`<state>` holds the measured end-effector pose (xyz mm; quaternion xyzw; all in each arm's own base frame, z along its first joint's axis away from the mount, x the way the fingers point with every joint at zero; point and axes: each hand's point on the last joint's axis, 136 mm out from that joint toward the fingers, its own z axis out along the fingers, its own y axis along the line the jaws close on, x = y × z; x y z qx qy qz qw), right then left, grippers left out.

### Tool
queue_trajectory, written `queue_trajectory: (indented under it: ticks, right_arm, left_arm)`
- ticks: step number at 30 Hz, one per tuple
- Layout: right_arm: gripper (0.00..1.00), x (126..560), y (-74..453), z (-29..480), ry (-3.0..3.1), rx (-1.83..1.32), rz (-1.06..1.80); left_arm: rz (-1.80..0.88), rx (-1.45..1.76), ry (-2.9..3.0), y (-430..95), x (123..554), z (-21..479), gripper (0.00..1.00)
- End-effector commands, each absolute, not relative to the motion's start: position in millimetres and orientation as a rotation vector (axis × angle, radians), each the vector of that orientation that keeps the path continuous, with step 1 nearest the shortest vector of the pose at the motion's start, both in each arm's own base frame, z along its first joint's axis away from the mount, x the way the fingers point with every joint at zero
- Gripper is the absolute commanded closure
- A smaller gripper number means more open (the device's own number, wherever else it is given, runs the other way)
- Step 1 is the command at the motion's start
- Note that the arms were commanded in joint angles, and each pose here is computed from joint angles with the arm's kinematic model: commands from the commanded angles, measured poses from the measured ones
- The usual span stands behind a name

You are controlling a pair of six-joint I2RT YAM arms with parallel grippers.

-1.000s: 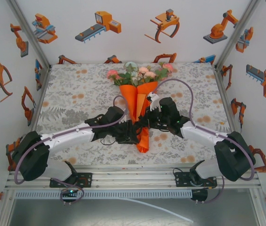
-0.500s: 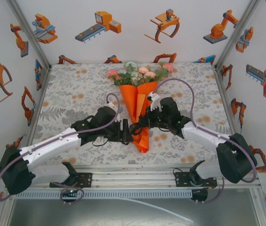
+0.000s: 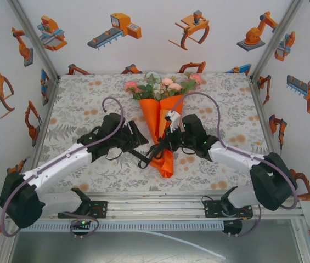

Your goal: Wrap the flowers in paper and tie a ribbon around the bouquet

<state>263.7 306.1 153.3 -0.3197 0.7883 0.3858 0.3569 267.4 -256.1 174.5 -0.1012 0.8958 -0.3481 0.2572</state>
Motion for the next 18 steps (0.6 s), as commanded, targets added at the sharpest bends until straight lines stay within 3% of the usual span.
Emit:
queue_trajectory:
  ticks: [1, 9, 18]
  right_arm:
    - [1.00, 264, 322, 171, 1.941, -0.908, 1.022]
    - [1.00, 272, 335, 170, 1.926, -0.923, 1.035]
    - [1.00, 285, 345, 175, 1.916, -0.920, 1.033]
  left_arm:
    - [-1.175, -0.494, 2.352, -277, 288, 198, 0.42]
    - [-1.336, -0.640, 2.369, -300, 303, 175, 0.39]
    - [-1.213, -0.632, 2.455, -289, 300, 154, 0.54]
